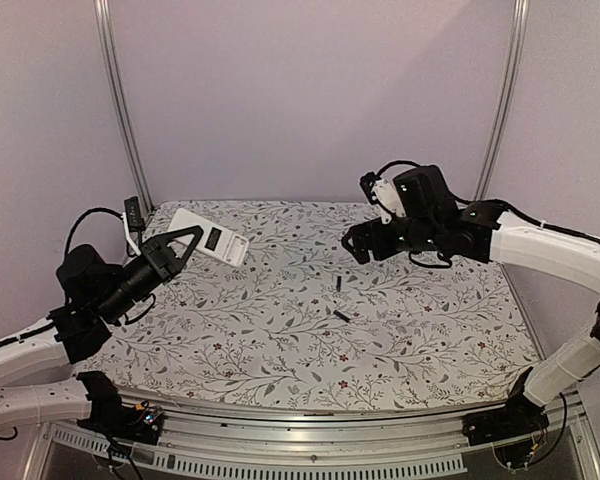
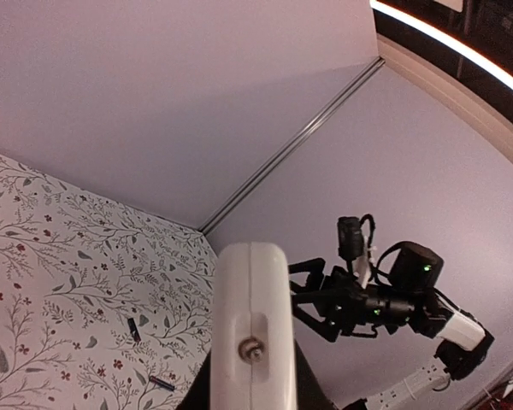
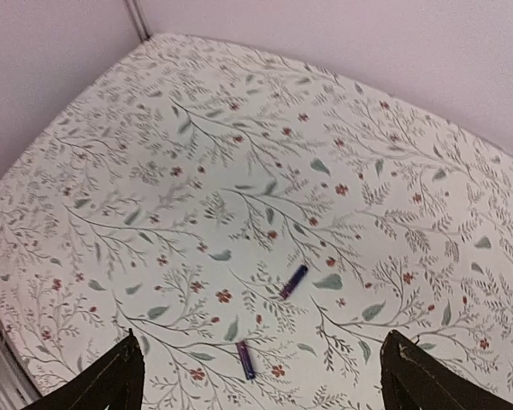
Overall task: Load the batteries into the remote control
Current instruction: Move the right arm with the battery to the center of the board.
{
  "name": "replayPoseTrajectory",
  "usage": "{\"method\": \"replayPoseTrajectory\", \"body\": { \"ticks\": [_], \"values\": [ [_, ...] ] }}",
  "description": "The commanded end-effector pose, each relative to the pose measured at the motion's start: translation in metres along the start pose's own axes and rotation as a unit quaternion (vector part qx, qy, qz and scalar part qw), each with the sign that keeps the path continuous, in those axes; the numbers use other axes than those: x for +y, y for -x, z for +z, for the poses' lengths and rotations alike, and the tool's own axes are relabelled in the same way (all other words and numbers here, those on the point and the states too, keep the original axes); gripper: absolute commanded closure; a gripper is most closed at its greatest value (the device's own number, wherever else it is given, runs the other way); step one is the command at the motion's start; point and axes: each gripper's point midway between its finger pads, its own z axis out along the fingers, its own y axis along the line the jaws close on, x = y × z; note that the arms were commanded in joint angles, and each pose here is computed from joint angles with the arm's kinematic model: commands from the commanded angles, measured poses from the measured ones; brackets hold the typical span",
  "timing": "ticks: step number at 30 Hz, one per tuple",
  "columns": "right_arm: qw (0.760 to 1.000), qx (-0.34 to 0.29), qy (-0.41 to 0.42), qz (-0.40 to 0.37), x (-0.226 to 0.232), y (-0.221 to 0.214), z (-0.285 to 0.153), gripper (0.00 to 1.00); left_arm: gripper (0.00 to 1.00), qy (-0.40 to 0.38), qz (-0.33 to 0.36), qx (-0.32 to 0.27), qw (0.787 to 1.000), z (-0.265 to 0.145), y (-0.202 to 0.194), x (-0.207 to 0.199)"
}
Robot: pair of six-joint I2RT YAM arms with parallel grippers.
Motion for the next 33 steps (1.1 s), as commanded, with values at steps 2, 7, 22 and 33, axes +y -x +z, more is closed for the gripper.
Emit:
{"method": "replayPoseTrajectory", "body": {
  "ticks": [2,7,22,33],
  "values": [
    [0.905,-0.331,0.213,-0.160,0.118,0.087,-0.121,0.04,1.00,-0.016,0.005,0.005,1.000,0.003,-0.003,-0.006],
    [0.885,-0.372,0.178,-0.213,0.156,0.106,-0.119,0.02,1.00,-0.021,0.006,0.012,1.000,0.006,-0.006,-0.010],
    [0.912,-0.290,0.166,-0.238,0.205,0.082,-0.045,0.01,1.00,-0.013,0.042,-0.005,0.999,0.000,0.002,-0.012],
    [0.997,-0.018,0.066,0.045,0.070,-0.002,0.046,0.24,1.00,-0.053,0.114,-0.080,0.989,-0.041,0.001,-0.002]
  ]
}}
